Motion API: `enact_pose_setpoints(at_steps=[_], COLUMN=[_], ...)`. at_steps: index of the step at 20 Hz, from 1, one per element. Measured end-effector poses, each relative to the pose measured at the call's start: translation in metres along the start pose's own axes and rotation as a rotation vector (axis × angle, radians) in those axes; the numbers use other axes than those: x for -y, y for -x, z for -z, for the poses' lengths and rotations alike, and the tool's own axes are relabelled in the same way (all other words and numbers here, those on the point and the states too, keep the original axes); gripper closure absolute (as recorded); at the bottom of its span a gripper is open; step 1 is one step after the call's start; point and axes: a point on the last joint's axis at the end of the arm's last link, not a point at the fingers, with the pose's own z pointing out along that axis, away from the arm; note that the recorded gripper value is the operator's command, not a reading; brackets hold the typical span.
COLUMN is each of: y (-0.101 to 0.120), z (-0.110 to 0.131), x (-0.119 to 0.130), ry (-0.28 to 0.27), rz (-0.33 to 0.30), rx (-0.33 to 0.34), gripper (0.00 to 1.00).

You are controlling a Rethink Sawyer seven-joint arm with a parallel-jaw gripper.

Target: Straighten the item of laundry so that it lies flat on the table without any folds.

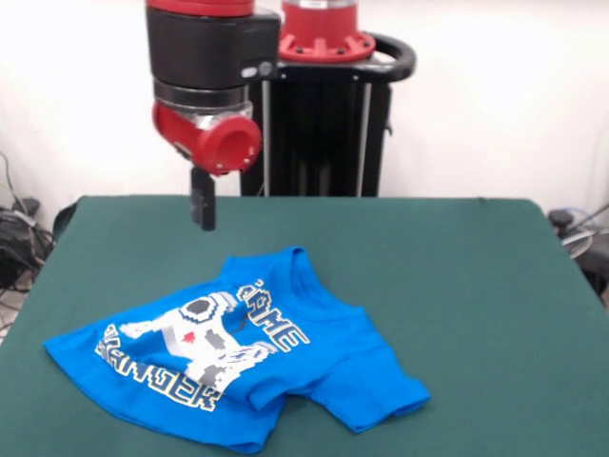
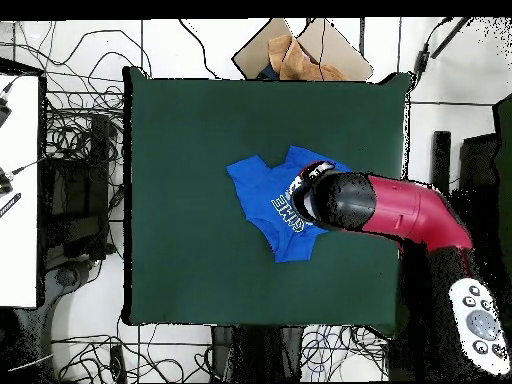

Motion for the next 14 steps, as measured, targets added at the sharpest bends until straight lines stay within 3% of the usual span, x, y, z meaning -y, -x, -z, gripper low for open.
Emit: enact_pose_setpoints(at_steps=[6, 14], y=[-0.03, -0.056], z=[-0.014, -0.031], x=[-0.011, -0.022], ry=[-0.004, 0.021], rz=[0.044, 0.097], rx=[-0.026, -0.004], gripper=[1.0, 1.0])
